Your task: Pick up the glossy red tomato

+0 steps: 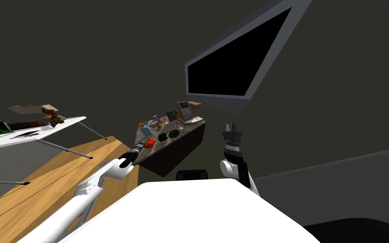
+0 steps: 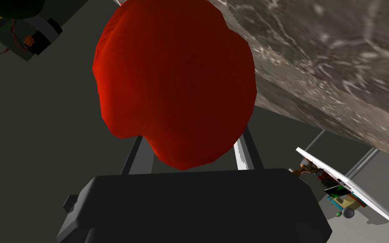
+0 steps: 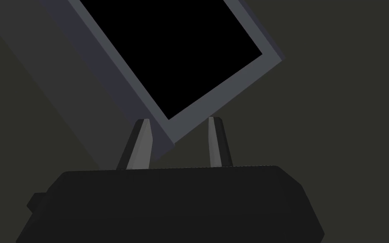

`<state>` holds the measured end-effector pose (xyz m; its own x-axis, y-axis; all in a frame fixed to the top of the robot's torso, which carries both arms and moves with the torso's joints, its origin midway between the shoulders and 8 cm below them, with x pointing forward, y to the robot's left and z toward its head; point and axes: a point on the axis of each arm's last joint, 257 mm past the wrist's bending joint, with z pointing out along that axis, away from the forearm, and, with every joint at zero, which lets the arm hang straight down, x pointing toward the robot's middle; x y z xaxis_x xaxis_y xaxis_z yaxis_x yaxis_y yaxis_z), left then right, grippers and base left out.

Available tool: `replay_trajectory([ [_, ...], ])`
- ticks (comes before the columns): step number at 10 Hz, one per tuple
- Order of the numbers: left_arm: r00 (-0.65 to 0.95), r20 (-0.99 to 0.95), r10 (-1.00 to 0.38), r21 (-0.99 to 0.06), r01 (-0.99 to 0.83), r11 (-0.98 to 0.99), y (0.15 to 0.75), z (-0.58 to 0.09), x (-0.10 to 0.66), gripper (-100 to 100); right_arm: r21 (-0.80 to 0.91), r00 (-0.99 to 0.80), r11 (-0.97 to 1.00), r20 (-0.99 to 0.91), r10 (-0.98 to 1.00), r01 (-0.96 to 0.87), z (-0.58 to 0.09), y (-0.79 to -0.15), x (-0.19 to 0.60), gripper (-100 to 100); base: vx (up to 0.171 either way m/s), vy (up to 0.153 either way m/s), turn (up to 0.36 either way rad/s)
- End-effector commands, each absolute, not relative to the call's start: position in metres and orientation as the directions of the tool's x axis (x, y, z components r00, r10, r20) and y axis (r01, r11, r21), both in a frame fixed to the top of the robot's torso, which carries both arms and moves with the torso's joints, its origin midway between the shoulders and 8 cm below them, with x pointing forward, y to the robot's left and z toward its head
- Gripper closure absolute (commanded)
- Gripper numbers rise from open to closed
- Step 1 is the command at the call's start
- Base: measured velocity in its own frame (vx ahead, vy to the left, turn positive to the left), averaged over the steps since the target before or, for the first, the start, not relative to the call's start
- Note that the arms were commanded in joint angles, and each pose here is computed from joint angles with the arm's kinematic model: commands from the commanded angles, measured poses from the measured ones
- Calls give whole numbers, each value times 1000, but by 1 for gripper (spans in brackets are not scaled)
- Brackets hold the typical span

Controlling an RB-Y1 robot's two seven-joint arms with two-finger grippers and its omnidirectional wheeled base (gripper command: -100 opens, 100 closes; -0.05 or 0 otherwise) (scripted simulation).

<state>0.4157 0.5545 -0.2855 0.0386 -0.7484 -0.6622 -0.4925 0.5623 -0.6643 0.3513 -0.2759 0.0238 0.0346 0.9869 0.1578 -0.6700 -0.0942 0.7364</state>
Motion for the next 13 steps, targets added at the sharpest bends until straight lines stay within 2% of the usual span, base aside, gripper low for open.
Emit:
replay_trajectory([
  [1, 39, -662, -748, -664, -492, 562, 555, -286, 416, 0, 736, 35, -94, 158, 987, -670, 24, -276, 351, 0, 0, 0, 0],
  [2, 20, -659, -752, -665, -483, 570, 540, -287, 411, 100, 736, 35, -94, 158, 987, -670, 24, -276, 351, 0, 42, 28, 151],
  [13, -78, -650, -756, -669, -413, 618, 454, -290, 380, 100, 736, 35, -94, 158, 987, -670, 24, -276, 351, 0, 68, 30, 112],
])
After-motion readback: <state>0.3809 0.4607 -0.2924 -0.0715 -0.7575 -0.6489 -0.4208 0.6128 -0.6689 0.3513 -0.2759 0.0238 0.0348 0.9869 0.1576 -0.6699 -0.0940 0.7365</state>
